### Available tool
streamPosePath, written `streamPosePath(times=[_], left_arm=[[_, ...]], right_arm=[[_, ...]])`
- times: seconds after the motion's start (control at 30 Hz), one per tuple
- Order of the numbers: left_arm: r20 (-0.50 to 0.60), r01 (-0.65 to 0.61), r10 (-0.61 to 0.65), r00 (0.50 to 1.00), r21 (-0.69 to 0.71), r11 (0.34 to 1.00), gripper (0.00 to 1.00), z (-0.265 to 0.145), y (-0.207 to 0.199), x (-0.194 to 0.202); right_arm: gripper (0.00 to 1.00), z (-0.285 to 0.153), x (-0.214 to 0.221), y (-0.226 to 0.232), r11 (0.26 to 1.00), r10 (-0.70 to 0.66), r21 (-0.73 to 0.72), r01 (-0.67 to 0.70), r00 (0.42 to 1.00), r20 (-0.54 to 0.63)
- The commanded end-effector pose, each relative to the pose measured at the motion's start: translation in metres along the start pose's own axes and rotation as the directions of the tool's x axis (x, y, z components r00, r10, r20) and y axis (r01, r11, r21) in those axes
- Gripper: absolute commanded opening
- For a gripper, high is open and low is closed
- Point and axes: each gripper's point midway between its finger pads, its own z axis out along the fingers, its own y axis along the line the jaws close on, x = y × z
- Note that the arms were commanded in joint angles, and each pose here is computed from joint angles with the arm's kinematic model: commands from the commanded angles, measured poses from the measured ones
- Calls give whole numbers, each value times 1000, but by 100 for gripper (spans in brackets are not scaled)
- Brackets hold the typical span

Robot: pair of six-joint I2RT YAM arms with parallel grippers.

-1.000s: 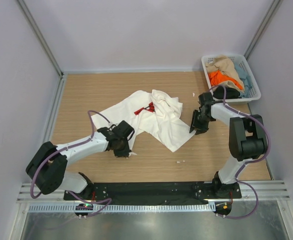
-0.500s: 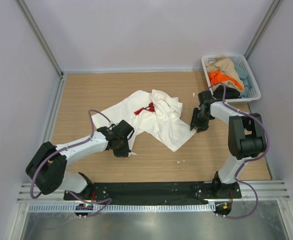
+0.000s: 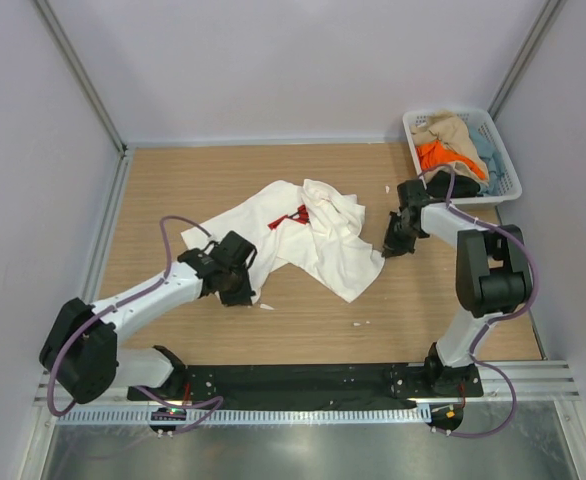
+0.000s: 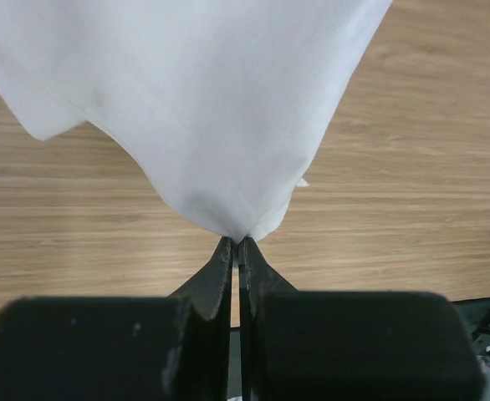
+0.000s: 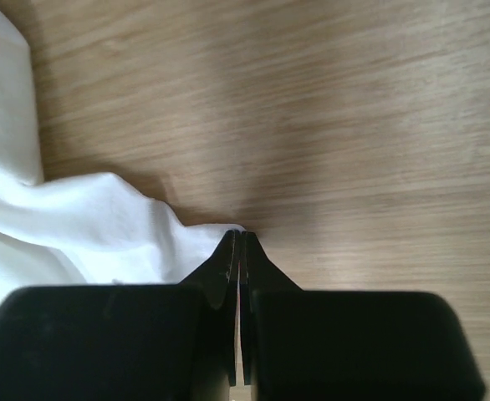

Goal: Fold and stack the t-shirts
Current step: Flatten the tshirt out

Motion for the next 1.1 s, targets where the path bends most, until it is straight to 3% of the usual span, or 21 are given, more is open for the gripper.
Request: streamPosePath(times=[0.0,0.13,0.3,0.5,0.57,0.6,0.67,0.7,0.73,0.77,0.8,1.0,1.07], left_arm=[[73,22,-25,997,45,999,0,-25,-6,-31],[155,40,-53,987,83,996,0,-52,-6,-63],[271,52,-77,960,100,994,0,-96,3,-100],[517,-23,-68,853,168,985,0,-187,-1,-169],[606,-71,-61,793,191,979,0,-226,-10,-194],[665,-118,-44,746,197,973,0,-255,-17,-206],[705,-173,-14,709,193,966,0,-278,-25,-219],[730,-194,-4,684,188,963,0,-292,-28,-224],[779,-236,10,626,177,956,0,-322,-33,-231],[798,-254,21,603,167,953,0,-333,-35,-234],[835,-274,18,551,160,948,0,-358,-37,-238],[938,-341,33,346,93,935,0,-443,-31,-229],[958,-375,28,287,85,923,0,-465,-30,-218]], right_arm=[[1,-20,-52,31,994,72,-91,-58,984,165],[1,-85,-102,61,972,148,-228,-61,910,388],[1,-178,-131,91,915,242,-404,5,793,559],[1,-305,-172,126,805,408,-581,115,604,685],[1,-343,-187,132,784,443,-602,152,541,715],[1,-388,-197,136,764,477,-615,195,472,742],[1,-428,-205,138,752,498,-616,235,409,764],[1,-476,-207,138,743,521,-607,280,327,789],[1,-491,-208,136,747,523,-600,286,305,796],[1,-510,-207,135,746,528,-593,302,274,804],[1,-551,-202,128,746,551,-582,324,192,812],[1,-661,-142,91,790,537,-482,378,-47,842],[1,-681,-119,77,817,506,-439,373,-102,856]])
